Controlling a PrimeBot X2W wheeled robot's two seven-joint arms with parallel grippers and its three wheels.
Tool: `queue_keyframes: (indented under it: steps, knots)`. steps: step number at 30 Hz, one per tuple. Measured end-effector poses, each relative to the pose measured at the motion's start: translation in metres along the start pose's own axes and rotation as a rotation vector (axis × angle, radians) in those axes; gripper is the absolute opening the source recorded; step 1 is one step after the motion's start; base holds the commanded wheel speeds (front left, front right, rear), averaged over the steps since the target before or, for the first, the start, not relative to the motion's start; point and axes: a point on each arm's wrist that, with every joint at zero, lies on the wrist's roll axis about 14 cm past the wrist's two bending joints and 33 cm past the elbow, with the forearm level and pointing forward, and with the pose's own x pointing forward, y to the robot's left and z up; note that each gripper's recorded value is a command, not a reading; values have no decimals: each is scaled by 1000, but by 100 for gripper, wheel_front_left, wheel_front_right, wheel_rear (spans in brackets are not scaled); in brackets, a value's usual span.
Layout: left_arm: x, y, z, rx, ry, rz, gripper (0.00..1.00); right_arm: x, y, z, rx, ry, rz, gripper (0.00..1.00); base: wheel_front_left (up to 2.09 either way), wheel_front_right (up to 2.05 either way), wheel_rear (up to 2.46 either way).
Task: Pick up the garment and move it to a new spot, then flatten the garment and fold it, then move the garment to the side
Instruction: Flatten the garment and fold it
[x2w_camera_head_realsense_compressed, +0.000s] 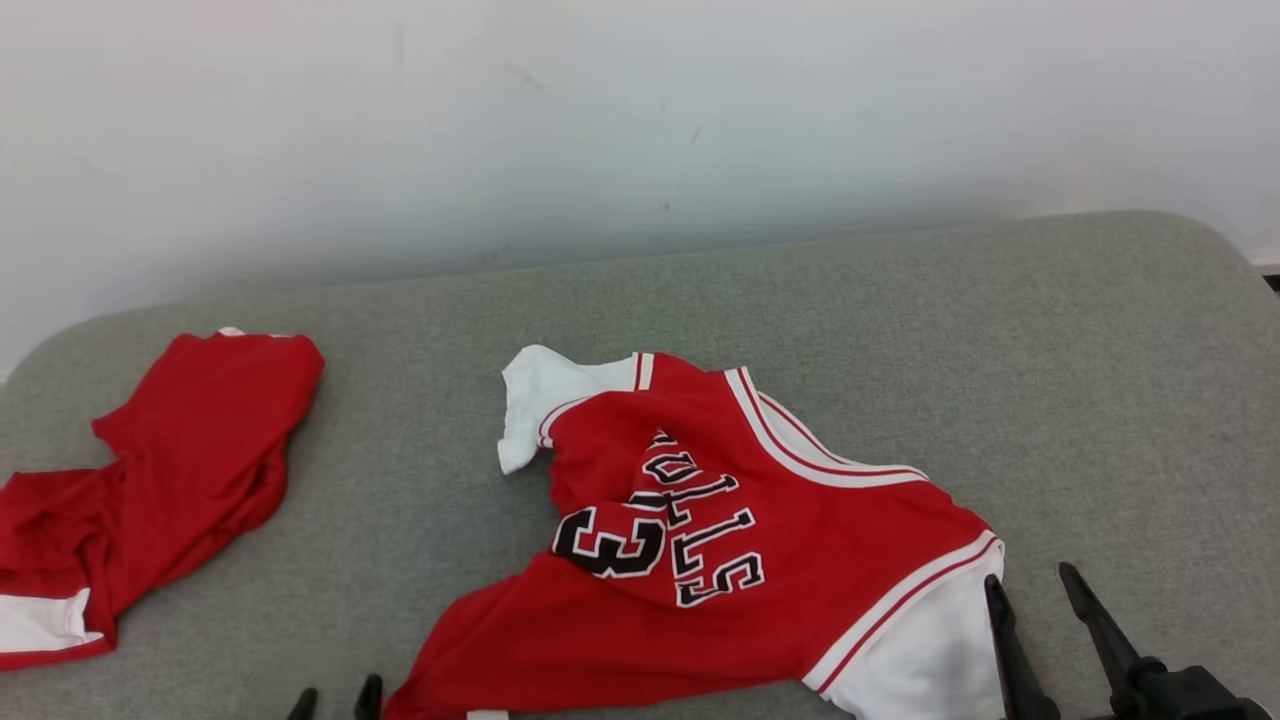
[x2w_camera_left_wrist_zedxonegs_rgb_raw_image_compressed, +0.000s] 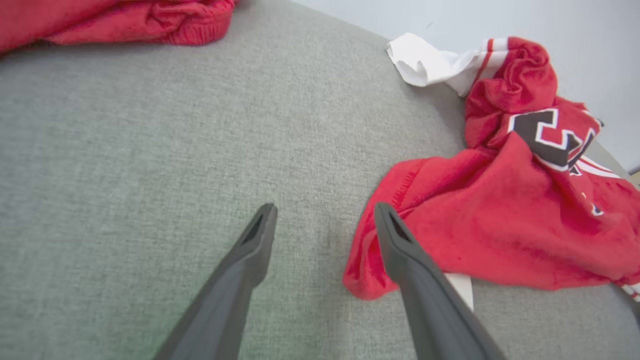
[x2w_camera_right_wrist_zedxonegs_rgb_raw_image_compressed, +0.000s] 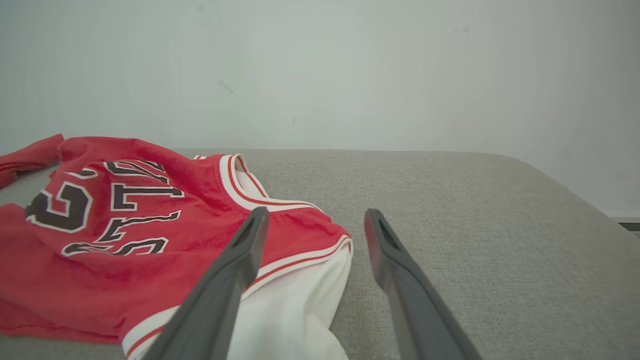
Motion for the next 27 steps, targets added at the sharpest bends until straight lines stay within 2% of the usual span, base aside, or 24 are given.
queue_keyframes:
  steps: [7, 15, 20, 27]
  knots:
    - [-10, -12, 50, 55, -198, 5, 100, -4, -4, 7, -25, -18, 4, 100, 0, 0, 0]
    - [-28, -35, 79, 89, -356, -7, 100, -3, 3, 14, -52, -38, 42, 100, 0, 0, 0]
    - [-31, -43, 83, 120, -393, -14, 100, -5, 7, 15, -42, -46, 44, 100, 0, 0, 0]
    - [-35, -40, 71, 165, -367, 1, 100, -12, 3, 14, -23, -45, 20, 100, 0, 0, 0]
